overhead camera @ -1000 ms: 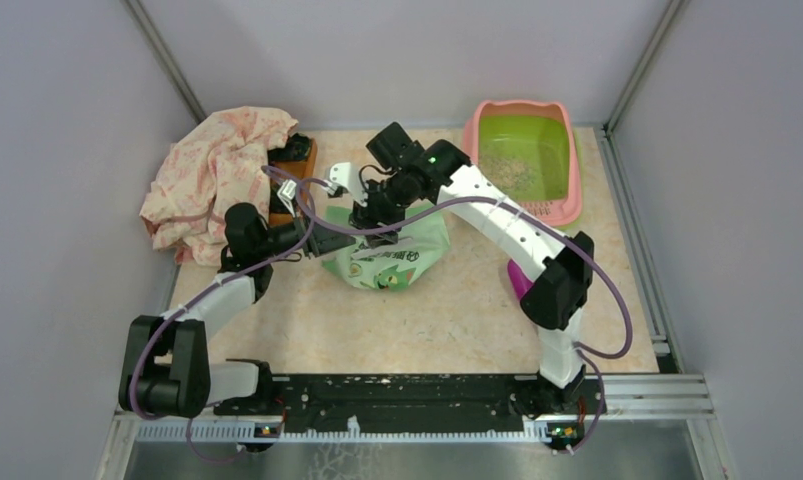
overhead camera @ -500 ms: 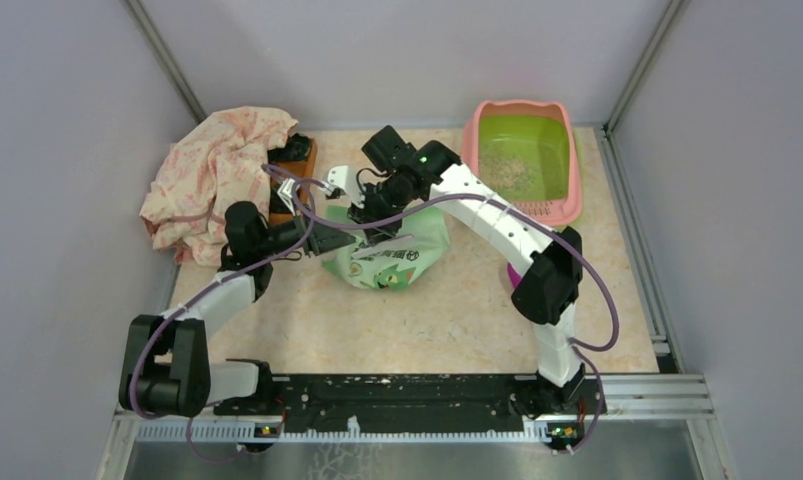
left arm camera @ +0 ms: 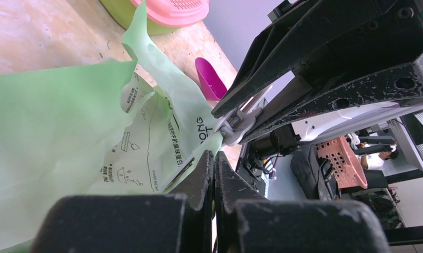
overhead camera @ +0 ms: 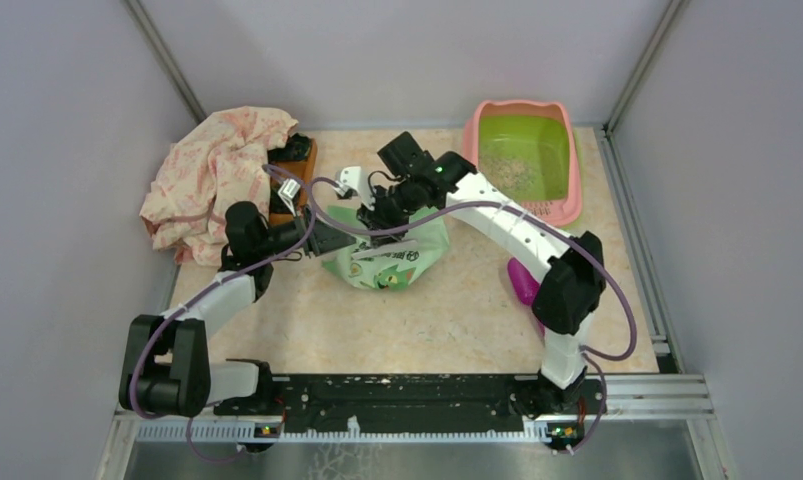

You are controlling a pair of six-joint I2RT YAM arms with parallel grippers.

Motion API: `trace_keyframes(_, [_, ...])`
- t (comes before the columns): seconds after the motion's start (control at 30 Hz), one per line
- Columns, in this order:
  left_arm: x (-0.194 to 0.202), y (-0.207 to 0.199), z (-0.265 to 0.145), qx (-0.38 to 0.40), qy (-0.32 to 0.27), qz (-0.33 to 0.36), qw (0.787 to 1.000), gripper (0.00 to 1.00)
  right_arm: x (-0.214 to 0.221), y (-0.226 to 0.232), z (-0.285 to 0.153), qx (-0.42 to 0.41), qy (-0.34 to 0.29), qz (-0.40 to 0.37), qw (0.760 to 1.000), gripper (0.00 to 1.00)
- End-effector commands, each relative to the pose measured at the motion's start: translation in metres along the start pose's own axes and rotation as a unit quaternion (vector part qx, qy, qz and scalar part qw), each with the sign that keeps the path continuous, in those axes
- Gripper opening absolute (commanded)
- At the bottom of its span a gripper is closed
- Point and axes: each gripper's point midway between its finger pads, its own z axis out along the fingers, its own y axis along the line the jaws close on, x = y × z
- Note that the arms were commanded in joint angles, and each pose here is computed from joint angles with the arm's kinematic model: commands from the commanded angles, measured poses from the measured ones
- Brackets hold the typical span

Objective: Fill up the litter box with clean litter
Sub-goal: Clamp the cat litter bag at the center of the board.

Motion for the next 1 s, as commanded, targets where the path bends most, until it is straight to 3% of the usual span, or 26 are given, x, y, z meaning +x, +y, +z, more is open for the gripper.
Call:
trace_keyframes(0.0, [-0.019,-0.021,-0.001,0.031,-0.022,0.055,0.998,0.00,-0.019,0.004,-0.022,0.017,-0.078,-0.018,0.997,0.00])
trace_keyframes(0.6, [-0.024,-0.036,-0.005,0.053,-0.021,0.052,0.997,0.00,-0.022,0.006,-0.003,0.053,-0.228,-0.045,0.971,0.00])
trace_keyframes(0.9, [-0.024,-0.031,-0.010,0.037,-0.016,0.045,0.998,0.00,-0.017,0.000,-0.001,0.062,-0.263,-0.042,0.962,0.00])
trace_keyframes(0.97, [-0.024,-0.025,-0.011,0.016,-0.010,0.039,0.999,0.04,-0.014,-0.002,-0.001,0.063,-0.266,-0.039,0.961,0.00])
